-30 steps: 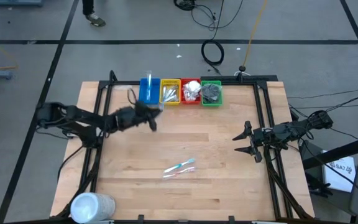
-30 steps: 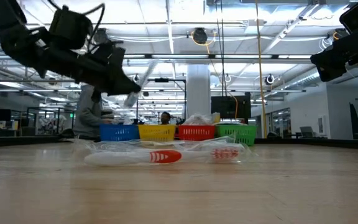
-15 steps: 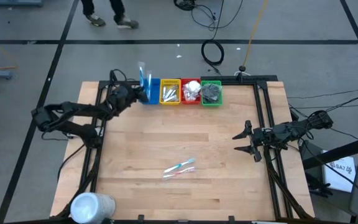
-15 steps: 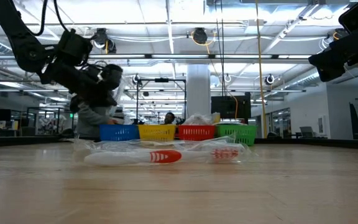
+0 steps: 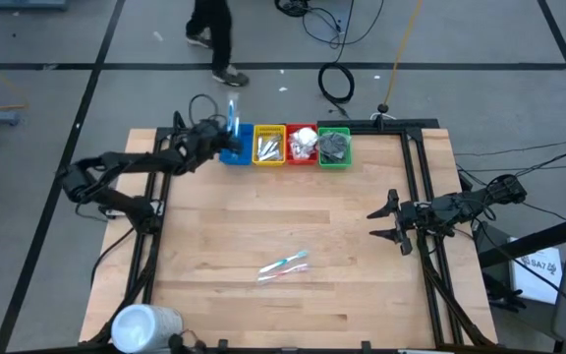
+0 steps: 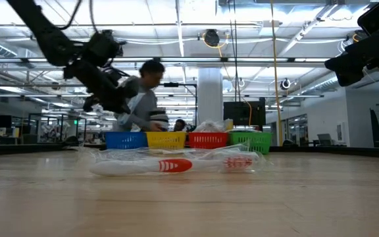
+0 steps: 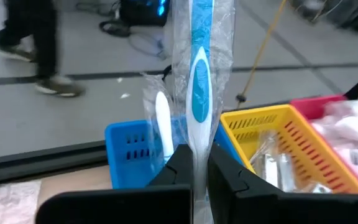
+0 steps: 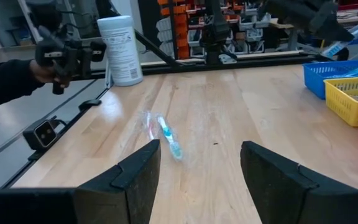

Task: Pick & Place Travel size toiletries
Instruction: Put the blue toothbrush into the blue bin

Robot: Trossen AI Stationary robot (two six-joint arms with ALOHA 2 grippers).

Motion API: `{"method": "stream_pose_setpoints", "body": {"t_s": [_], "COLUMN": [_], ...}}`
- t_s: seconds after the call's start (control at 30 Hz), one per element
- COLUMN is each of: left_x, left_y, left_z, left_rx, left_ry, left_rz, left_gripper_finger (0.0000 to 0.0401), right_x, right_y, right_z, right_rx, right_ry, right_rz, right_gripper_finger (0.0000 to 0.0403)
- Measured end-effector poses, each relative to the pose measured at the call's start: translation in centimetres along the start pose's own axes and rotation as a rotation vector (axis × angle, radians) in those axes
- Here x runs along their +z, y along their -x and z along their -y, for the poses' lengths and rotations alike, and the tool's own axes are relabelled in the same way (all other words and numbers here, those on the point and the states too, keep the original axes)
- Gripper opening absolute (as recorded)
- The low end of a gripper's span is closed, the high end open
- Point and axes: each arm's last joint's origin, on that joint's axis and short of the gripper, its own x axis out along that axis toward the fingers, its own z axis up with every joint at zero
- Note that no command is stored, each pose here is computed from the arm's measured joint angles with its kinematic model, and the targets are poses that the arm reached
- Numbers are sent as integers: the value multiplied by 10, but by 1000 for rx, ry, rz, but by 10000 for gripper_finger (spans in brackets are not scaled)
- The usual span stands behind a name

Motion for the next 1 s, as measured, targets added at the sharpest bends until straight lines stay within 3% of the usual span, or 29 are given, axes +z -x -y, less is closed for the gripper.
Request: {"method": "stream_pose_setpoints", "body": {"t_s": [0.2,0.53,1.0], "left_x": [2,-25,-25], "left_y": [-29,-56,-56], "left_z": [17,20,24], "left_rx": [43,62,40], "left_ry": [-19,29,-9], "left_rz": [-68,-155,-144], "left_gripper_finger": [5,7,133], "right_x": [0,0,0], "right_y": [0,0,0], "right_z": [0,0,0], "right_rx": [2,3,4], "right_ry": [-8,-10,-10], "right_rz": [0,0,0], "right_gripper_finger": [210,210,210]}}
